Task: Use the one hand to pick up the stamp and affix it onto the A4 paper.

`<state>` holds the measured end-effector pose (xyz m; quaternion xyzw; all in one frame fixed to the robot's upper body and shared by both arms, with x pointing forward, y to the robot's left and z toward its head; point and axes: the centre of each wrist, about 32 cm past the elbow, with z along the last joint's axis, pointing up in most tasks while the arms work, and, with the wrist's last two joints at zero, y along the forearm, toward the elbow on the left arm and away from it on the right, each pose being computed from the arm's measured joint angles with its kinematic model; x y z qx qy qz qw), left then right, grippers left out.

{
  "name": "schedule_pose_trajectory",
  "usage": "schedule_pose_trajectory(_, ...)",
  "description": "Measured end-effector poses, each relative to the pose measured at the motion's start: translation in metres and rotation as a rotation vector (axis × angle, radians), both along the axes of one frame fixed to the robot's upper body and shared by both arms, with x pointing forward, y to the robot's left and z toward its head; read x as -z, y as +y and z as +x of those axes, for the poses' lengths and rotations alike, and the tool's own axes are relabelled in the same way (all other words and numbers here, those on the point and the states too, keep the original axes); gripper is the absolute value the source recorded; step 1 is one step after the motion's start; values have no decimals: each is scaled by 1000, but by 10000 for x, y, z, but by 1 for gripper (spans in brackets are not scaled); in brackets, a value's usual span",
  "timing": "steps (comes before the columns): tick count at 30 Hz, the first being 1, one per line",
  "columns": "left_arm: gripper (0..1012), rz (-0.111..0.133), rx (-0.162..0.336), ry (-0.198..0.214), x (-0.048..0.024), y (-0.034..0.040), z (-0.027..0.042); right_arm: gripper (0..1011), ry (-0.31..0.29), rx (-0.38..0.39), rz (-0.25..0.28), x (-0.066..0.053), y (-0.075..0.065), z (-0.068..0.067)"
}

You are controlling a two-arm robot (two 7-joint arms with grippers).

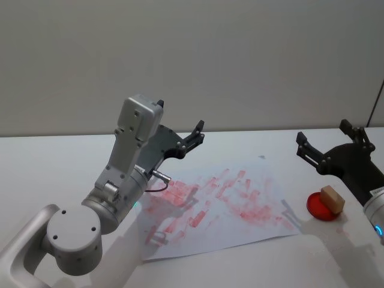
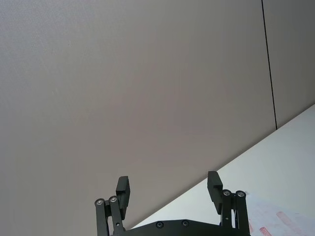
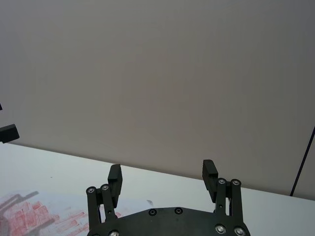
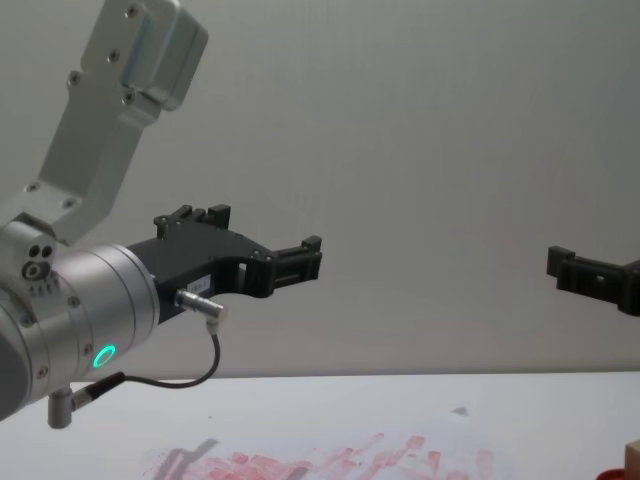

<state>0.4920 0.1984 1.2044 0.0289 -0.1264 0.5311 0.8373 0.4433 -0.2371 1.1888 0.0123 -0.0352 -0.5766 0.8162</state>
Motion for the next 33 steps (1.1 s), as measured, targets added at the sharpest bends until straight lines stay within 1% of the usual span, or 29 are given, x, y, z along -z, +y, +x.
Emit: schedule_pose_trajectory(33,1001,0,0,0,0,0,0,1001,0,0,0,0,0,0)
